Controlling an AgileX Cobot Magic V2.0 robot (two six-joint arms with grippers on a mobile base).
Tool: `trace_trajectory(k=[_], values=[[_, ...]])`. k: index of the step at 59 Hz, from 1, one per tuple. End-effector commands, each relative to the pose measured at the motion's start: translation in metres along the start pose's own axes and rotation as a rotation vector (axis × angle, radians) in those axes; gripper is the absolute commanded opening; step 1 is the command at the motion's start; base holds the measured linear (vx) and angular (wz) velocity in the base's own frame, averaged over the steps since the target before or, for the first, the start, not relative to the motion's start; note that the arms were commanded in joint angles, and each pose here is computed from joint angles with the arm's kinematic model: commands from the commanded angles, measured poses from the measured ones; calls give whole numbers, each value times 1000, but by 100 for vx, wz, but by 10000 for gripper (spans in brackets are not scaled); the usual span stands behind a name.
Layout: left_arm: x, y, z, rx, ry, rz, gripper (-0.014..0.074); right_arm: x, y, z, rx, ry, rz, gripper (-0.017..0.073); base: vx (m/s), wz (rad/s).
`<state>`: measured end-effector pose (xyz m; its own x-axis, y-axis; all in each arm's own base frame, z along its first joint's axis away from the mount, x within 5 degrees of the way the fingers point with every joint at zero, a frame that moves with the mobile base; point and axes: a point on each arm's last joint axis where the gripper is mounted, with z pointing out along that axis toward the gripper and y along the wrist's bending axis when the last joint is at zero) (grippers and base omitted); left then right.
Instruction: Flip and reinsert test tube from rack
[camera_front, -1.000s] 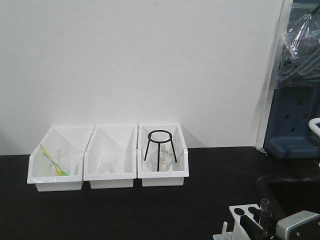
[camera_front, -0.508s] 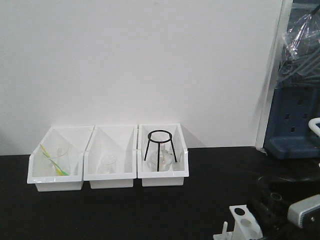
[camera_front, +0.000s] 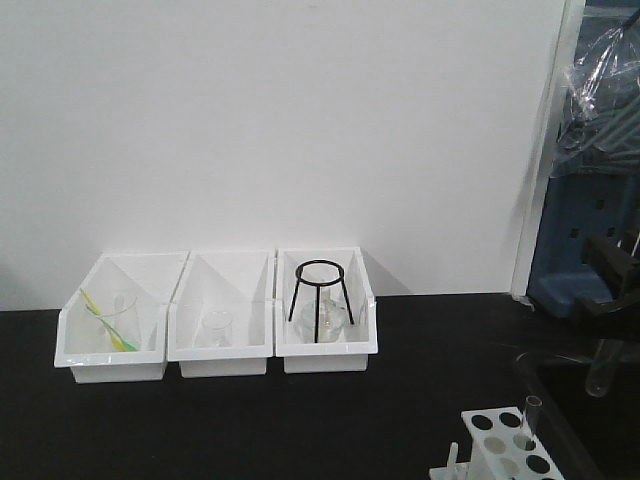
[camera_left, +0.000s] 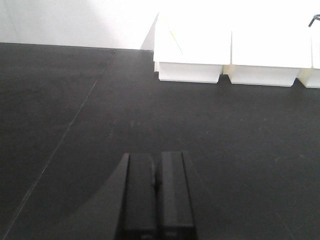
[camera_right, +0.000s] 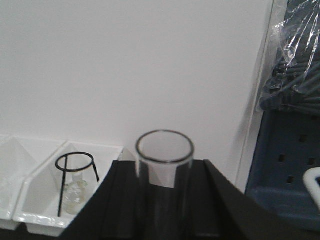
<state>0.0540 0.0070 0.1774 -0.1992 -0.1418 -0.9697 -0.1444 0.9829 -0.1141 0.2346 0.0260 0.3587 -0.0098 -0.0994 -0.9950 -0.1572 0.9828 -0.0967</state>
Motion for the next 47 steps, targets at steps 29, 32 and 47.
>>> trace_trajectory(k=[29, 32, 47], values=[[-7, -2, 0, 22, -86, -3, -6, -13, 4, -10, -102, 19, -1515, -8, 0, 0], [-7, -2, 0, 22, -86, -3, -6, -14, 3, -10, -93, 22, -1432, -8, 0, 0], [-7, -2, 0, 22, -86, -3, -6, -25, -8, -11, 62, 29, 159, -8, 0, 0]])
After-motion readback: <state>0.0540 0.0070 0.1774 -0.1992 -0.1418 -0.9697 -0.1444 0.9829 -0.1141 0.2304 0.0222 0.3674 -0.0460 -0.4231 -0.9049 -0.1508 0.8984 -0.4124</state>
